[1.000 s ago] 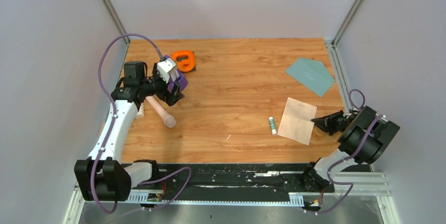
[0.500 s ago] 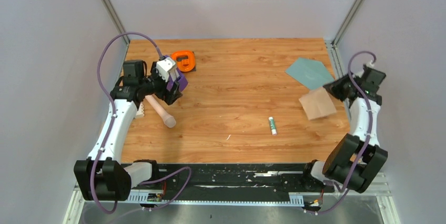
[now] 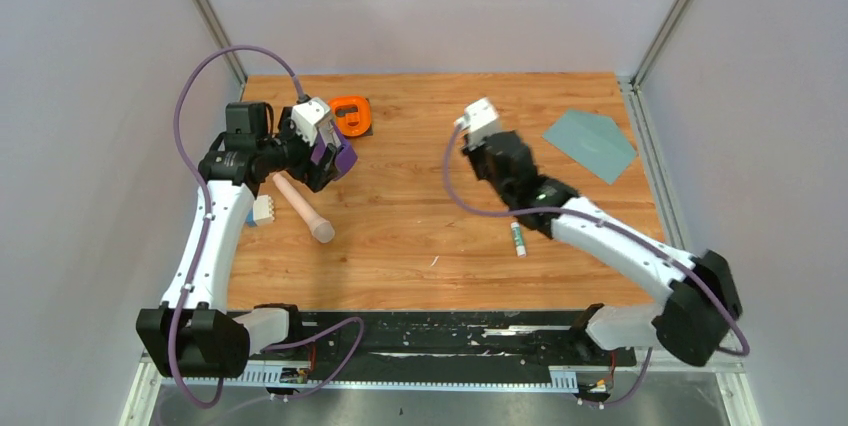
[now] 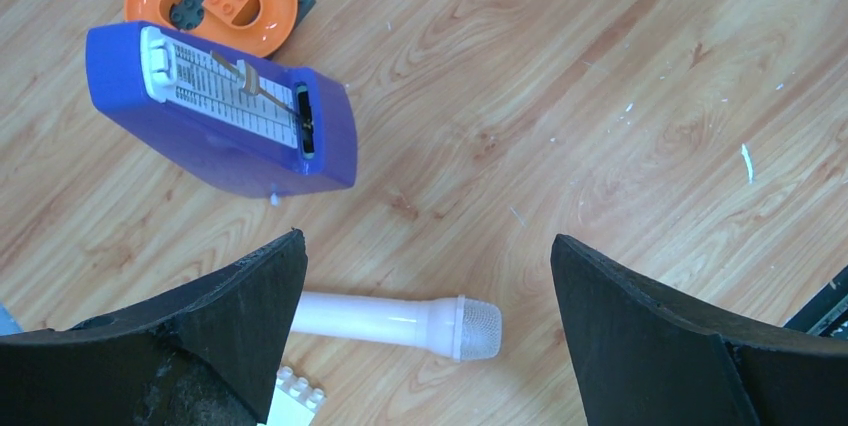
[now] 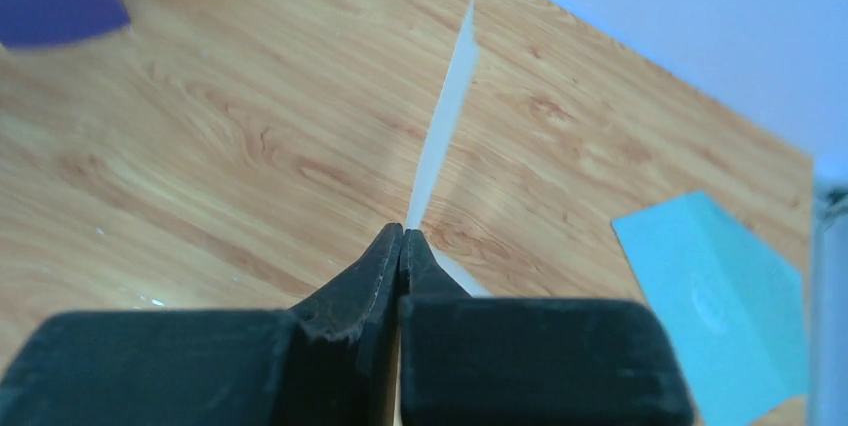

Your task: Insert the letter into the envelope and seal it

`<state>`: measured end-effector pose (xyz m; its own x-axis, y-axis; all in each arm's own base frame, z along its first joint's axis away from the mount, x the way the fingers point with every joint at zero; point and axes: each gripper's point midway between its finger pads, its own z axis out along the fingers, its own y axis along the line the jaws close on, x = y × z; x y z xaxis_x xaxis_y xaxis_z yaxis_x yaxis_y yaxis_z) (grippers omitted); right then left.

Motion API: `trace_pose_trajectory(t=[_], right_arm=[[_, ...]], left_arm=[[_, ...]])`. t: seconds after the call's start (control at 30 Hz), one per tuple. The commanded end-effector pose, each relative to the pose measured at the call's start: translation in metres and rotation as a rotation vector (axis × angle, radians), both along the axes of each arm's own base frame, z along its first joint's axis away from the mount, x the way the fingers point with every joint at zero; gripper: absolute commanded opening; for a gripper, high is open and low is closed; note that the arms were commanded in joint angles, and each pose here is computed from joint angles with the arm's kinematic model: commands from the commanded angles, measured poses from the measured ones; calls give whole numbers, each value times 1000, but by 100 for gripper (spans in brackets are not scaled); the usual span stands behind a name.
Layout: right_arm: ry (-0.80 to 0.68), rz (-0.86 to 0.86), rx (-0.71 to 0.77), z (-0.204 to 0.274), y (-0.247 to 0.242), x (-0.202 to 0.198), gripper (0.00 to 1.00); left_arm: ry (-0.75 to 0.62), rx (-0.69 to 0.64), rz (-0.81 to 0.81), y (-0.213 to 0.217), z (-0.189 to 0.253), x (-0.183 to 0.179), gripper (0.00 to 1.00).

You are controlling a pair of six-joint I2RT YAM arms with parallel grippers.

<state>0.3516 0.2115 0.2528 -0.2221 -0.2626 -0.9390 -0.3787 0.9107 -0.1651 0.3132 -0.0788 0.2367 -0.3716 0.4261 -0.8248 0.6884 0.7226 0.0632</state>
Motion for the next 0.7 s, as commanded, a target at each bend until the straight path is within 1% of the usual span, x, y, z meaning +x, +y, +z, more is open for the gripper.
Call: trace_pose_trajectory(t=[0.0,0.07,0.17,0.27,0.37,0.43,0.47,0.5,0.53,0.57,0.63,0.67], right_arm=[[-271,24,-457,-25,39,0,0],[-325,92,-582,-53,71,-9,0],[-344,194,-670,-97,109,-25,0],[-335,287,-698,-137,138,-43,0],[-311,372,-704,-164,158,-64,0],[-256,415,-677,-177,166,-78,0],[-208,440,-662,-184,170,-86,3],[-147,473,-641,-190,177,-95,14],[-91,501,-628,-197,182,-104,30],[-45,514,-619,-202,184,-112,43],[-33,517,-600,-199,189,-122,62],[-42,523,-574,-190,193,-128,69]], left_arm=[[-17,27,40,8,13,-3,100],[-10,34,52,10,12,-3,100],[10,39,62,12,7,-4,100],[43,45,60,12,-2,-5,100],[75,53,47,12,-10,-7,100],[88,51,42,11,-13,-8,100],[95,49,39,10,-15,-8,100],[101,40,30,8,-15,-8,100],[109,33,14,4,-18,-9,100],[115,31,1,1,-20,-10,100],[127,36,-24,-6,-26,-12,100],[134,48,-24,-6,-30,-11,100]])
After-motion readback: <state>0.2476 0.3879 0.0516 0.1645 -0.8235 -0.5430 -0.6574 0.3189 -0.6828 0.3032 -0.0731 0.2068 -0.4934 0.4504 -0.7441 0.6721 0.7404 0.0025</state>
